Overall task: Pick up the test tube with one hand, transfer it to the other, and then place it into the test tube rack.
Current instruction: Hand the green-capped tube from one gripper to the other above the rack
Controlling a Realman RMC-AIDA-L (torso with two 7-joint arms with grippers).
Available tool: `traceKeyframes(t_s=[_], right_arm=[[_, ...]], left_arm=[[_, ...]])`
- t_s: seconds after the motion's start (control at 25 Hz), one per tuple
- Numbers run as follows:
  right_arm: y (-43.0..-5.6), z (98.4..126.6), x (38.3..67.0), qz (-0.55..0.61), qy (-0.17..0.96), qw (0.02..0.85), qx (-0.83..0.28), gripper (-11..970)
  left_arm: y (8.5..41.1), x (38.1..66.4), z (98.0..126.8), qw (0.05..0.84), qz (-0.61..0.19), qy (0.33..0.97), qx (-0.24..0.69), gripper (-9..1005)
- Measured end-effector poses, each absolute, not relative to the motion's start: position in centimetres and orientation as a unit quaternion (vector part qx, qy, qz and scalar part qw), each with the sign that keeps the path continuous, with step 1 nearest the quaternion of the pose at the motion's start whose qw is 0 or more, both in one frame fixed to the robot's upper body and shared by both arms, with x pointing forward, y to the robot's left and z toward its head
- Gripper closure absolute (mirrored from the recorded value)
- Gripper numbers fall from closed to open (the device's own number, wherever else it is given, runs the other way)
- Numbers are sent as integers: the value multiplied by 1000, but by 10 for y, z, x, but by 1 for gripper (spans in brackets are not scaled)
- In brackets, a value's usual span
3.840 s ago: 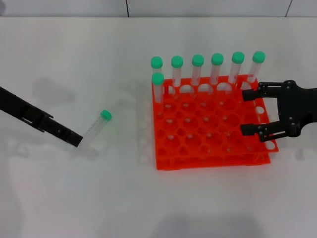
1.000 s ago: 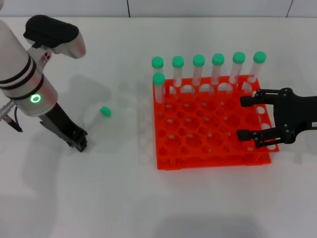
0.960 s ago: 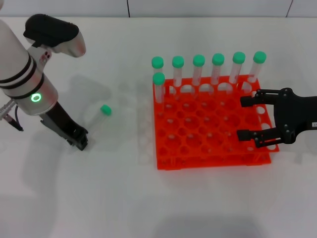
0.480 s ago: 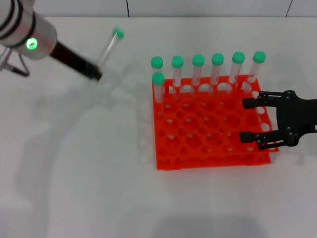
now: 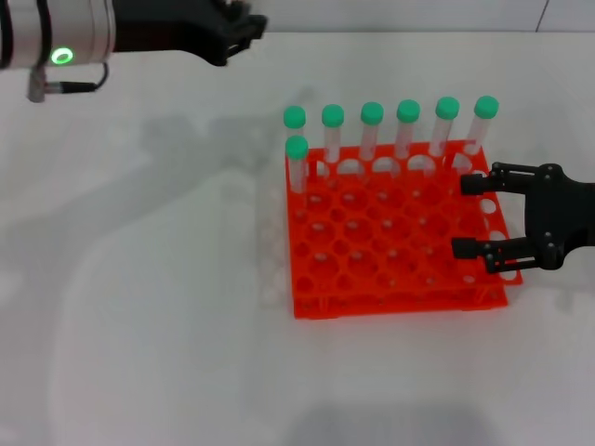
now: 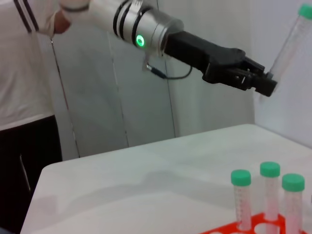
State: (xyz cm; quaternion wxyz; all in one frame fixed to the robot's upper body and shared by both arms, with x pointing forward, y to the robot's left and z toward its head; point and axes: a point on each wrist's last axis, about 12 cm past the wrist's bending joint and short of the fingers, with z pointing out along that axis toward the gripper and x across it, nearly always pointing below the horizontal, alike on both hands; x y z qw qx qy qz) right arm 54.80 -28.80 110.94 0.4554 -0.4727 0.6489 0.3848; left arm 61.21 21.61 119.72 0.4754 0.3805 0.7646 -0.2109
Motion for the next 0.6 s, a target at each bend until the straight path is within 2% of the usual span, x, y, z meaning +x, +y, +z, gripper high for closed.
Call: traceKeyframes(t_s=[0.2, 0.4, 0.6], right_arm=[[-284, 1109, 547, 389, 642, 463, -471, 89], [-280, 1108, 547, 392, 638, 466, -472, 89], [-278, 1109, 547, 394, 635, 470, -470, 90]], left_arm=[[219, 610, 1180, 511, -285, 708, 396, 803], [219, 611, 1164, 502, -350, 664, 430, 802], [222, 608, 1153, 478, -377, 635, 474, 802]])
